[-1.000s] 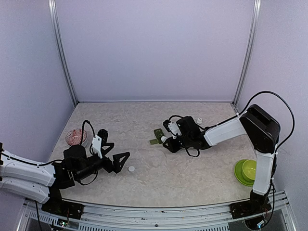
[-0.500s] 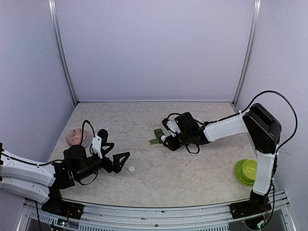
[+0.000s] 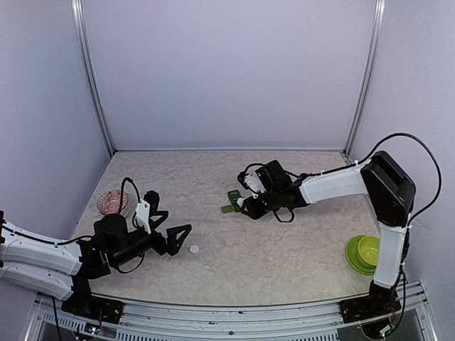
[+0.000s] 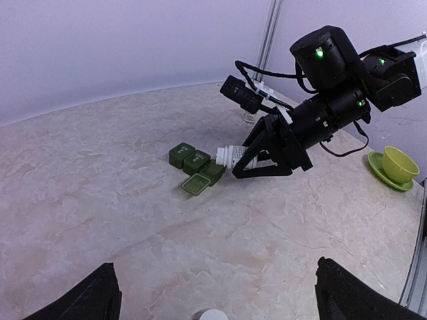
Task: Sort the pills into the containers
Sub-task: Pour the pill into the compartment of the pill container.
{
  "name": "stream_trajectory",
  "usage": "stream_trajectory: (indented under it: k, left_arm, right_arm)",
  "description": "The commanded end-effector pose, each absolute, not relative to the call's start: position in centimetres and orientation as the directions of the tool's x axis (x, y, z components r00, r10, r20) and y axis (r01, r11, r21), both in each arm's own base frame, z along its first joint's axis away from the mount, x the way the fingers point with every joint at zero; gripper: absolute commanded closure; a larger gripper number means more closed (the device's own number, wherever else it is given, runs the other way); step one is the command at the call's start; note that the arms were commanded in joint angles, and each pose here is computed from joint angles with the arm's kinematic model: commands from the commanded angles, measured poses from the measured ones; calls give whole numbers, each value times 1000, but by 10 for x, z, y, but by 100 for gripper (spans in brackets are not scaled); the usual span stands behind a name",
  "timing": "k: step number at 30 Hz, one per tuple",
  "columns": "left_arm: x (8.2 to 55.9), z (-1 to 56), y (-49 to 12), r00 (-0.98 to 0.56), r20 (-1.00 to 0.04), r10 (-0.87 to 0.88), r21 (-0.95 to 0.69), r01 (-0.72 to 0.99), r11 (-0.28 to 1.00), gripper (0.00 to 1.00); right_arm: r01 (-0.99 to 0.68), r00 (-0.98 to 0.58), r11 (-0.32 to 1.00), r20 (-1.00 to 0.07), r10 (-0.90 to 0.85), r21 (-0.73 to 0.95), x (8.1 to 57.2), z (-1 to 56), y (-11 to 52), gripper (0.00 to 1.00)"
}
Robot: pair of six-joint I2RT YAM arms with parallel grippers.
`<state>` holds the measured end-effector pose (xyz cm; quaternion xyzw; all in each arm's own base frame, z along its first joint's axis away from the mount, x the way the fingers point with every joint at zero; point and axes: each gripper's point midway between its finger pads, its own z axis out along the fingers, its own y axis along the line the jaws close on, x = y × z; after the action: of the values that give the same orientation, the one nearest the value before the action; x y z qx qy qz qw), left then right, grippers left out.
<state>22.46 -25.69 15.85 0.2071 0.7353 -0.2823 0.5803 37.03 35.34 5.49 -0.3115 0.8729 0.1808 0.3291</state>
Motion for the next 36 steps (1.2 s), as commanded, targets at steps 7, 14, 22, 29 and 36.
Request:
stream_trajectory:
  k: [7, 14, 22, 29, 36]
  left_arm:
    - [225, 162, -255, -232, -972, -46, -186, 633, 751, 1]
    - [225, 162, -255, -232, -972, -45, -186, 633, 752, 1]
    - [225, 162, -255, -232, -972, -46, -186, 632, 752, 1]
    - [225, 162, -255, -231, -972, -46, -186, 634, 751, 1]
    - [225, 163, -255, -231, -972, -49, -189, 634, 750, 1]
  right_arm:
    - [-666, -607, 738, -654, -451, 109, 374, 51, 353, 88]
    - [-667, -618, 737, -635, -463, 111, 371, 43, 352, 88]
    - [-665, -626, 738, -622, -470, 111, 371, 42, 352, 88]
    - [-664, -631, 741, -608, -481, 103, 372, 44, 351, 88]
    - [-664, -649, 741, -571, -503, 102, 371, 38, 350, 88]
